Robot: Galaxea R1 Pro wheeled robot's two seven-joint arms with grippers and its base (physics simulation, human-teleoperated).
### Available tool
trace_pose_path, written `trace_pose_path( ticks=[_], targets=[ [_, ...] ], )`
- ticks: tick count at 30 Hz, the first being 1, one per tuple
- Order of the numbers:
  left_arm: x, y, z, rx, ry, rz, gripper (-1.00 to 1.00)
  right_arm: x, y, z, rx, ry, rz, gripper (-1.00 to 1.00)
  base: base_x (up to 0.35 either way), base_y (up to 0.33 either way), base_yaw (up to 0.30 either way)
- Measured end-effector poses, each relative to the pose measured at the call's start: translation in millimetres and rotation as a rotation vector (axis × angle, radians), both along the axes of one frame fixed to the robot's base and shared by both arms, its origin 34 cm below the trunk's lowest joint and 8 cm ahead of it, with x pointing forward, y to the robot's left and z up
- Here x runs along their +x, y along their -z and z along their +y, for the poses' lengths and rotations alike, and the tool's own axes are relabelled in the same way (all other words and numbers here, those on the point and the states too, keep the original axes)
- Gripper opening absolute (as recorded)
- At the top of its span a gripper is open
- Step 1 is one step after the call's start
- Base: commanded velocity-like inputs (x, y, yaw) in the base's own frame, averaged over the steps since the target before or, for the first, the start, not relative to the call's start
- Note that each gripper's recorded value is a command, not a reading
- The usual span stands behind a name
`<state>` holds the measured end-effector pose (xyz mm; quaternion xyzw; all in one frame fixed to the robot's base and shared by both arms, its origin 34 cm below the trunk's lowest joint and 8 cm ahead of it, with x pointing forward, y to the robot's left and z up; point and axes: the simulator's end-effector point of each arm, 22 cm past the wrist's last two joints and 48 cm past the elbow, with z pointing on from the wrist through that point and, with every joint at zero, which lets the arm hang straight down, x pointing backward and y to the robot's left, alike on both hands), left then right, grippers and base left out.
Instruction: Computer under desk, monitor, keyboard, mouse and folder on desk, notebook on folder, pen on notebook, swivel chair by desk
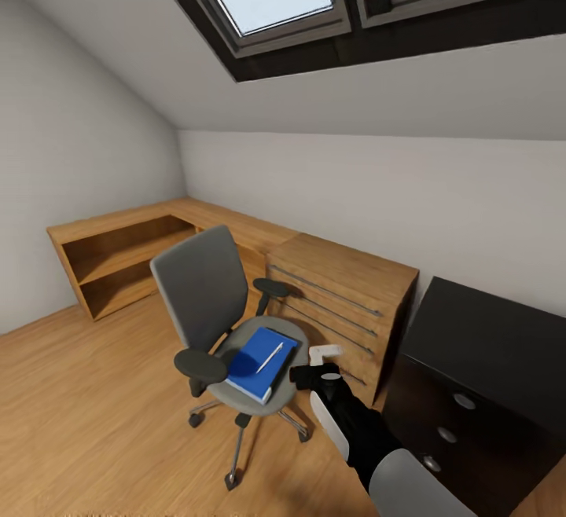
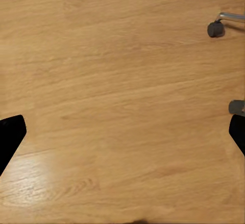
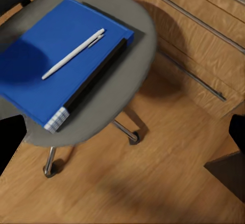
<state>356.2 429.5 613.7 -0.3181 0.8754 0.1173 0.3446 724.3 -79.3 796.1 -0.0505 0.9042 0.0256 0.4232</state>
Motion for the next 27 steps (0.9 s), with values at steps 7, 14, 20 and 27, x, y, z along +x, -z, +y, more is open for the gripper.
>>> trace_pose_path(
  ticks=[7, 14, 20, 27],
  targets=[
    [8.1, 3.8, -30.9, -0.010, 0.082, -0.003, 1.00, -0.8, 2.3, 0.5, 0.002, -0.001, 0.005, 1.00, 0.239, 0.089, 0.224],
    [2.7, 9.1, -34.5, 0.001, 0.108, 0.020, 1.00, -1.8, 4.6, 0.4, 0.003, -0.004, 0.008, 1.00, 0.306, 0.138, 0.053],
    [1.4, 10.3, -34.6, 0.004, 0.115, 0.026, 1.00, -0.8, 4.7, -1.6, 0.007, 0.000, -0.007, 1.00, 0.277, 0.219, 0.006],
    [1.3, 10.7, -34.7, 0.003, 0.115, 0.027, 1.00, -3.2, 10.5, -2.0, 0.003, 0.001, 0.003, 1.00, 0.100, 0.234, 0.001]
  ],
)
